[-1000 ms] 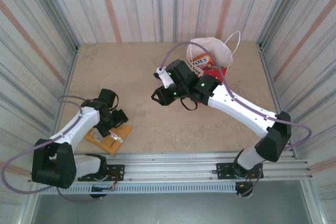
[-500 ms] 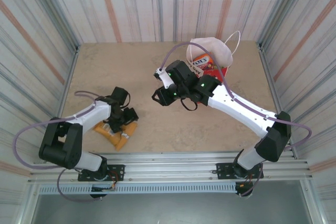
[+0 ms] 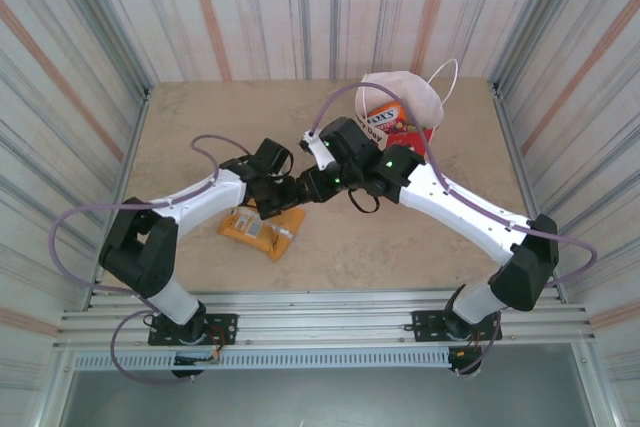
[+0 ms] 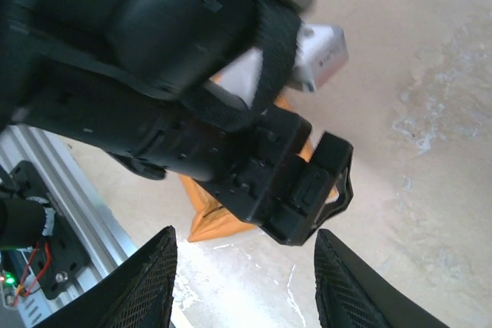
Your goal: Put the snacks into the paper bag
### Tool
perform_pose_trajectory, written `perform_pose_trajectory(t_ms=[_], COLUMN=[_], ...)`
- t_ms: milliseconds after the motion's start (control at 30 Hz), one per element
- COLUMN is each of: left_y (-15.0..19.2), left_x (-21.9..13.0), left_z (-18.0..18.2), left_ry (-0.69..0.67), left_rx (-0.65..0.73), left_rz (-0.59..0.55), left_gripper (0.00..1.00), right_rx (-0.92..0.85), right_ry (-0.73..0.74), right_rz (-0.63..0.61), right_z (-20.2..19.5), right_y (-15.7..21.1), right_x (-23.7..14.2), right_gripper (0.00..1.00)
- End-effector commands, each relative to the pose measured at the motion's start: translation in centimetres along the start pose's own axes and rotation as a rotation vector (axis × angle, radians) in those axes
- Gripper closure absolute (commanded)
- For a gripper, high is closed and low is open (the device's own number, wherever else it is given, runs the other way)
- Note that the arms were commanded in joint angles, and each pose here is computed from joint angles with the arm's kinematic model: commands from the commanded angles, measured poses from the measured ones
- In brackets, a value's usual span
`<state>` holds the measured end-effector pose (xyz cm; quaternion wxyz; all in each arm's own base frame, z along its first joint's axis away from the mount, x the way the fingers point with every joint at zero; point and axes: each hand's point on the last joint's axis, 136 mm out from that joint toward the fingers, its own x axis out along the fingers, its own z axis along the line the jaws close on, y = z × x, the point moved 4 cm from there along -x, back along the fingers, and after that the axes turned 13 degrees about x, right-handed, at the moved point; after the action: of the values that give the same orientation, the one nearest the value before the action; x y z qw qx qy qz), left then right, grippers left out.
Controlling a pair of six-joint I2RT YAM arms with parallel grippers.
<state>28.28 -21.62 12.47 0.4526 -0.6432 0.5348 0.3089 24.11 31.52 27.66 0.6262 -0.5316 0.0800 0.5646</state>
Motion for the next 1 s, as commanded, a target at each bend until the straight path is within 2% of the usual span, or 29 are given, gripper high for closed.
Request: perform_pose_trajectory(t_ms=[0,200,400,500,967], left_y=[0.1,2.6,6.0,7.2,8.7], left_x=[-3.6,-7.1,-7.5,-7.6,-4.3], left_z=[0.5,4.6,9.5,10.9,13.0], left_ry=[-0.038,-0.091,-0.102,-0.117,-0.114], left_rx=[0.031,-0.071,-0.242,-0.285,-0.341], left_rz=[-0.044,-0.101,-0.098,-0.092,-0.041], left_gripper=[0.10,0.14,0.18,0.19,0.23], right_rx=[0.052,0.059,0.069,0.068,0.055], right_ry=[0.007,-0.011,-0.012,-0.003,0.009], right_rz=[0.012,0.071,0.181,0.242,0.411], right_z=[-0.8,-0.8,-1.2,-1.4,-1.7], right_y=[0.3,0.7,2.3,3.2,7.1], right_x=[-0.3,2.3,6.5,8.6,16.1], right_gripper=[0.51,0.51,0.51,0.52,0.64])
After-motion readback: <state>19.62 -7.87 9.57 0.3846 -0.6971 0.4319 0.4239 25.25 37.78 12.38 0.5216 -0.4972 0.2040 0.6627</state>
